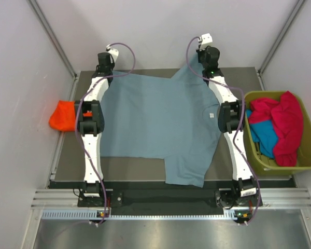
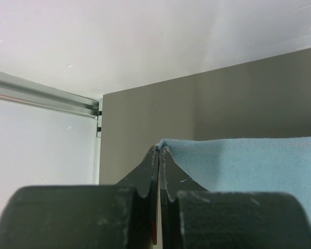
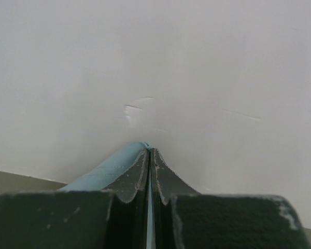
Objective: Fold and stack the t-shirts
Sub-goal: Fold the tshirt
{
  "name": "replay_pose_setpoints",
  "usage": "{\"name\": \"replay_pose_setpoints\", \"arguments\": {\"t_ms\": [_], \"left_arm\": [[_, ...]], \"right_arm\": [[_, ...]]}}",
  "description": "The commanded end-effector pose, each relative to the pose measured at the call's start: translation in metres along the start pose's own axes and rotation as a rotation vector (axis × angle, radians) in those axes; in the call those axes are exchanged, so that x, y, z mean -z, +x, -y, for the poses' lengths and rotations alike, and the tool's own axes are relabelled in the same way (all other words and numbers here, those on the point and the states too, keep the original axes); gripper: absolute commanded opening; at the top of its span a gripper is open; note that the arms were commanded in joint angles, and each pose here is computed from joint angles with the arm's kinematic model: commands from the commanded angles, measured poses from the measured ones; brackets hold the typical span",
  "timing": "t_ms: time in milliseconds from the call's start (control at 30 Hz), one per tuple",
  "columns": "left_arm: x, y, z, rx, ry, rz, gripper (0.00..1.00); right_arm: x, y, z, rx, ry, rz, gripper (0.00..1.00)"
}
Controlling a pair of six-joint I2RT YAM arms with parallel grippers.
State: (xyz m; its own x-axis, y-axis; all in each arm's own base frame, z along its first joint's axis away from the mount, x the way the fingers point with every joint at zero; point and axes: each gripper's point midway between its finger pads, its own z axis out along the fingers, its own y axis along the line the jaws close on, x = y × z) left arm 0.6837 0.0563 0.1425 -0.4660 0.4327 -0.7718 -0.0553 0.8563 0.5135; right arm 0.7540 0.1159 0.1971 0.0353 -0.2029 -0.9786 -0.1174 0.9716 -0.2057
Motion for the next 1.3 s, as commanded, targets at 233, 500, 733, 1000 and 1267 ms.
{"name": "replay_pose_setpoints", "arguments": {"t_ms": [233,500,733,1000,1267], "left_arm": [[0.043,-0.07,-0.052,0.065,-0.05,0.164,0.0],[0.067,-0.044,-0.037,0.036,0.175,0.036,0.0],[0.095,-0.019,-0.016,0.069,0.359,-0.068,0.0],[0.121,-0.012,-0.009,0.081,0.424,-0.086,0.0],[0.14,-0.012,-0.016,0.105,0.433,-0.082,0.0]], "right_arm": [[0.022,-0.092,-0.002,-0.021,-0.045,0.103,0.0],[0.076,-0.116,0.033,-0.03,-0.082,0.004,0.0],[0.11,-0.113,0.039,-0.066,-0.126,-0.119,0.0],[0.147,-0.101,0.021,-0.108,-0.198,-0.214,0.0],[0.187,-0.104,0.018,-0.114,-0.219,-0.252,0.0]]}}
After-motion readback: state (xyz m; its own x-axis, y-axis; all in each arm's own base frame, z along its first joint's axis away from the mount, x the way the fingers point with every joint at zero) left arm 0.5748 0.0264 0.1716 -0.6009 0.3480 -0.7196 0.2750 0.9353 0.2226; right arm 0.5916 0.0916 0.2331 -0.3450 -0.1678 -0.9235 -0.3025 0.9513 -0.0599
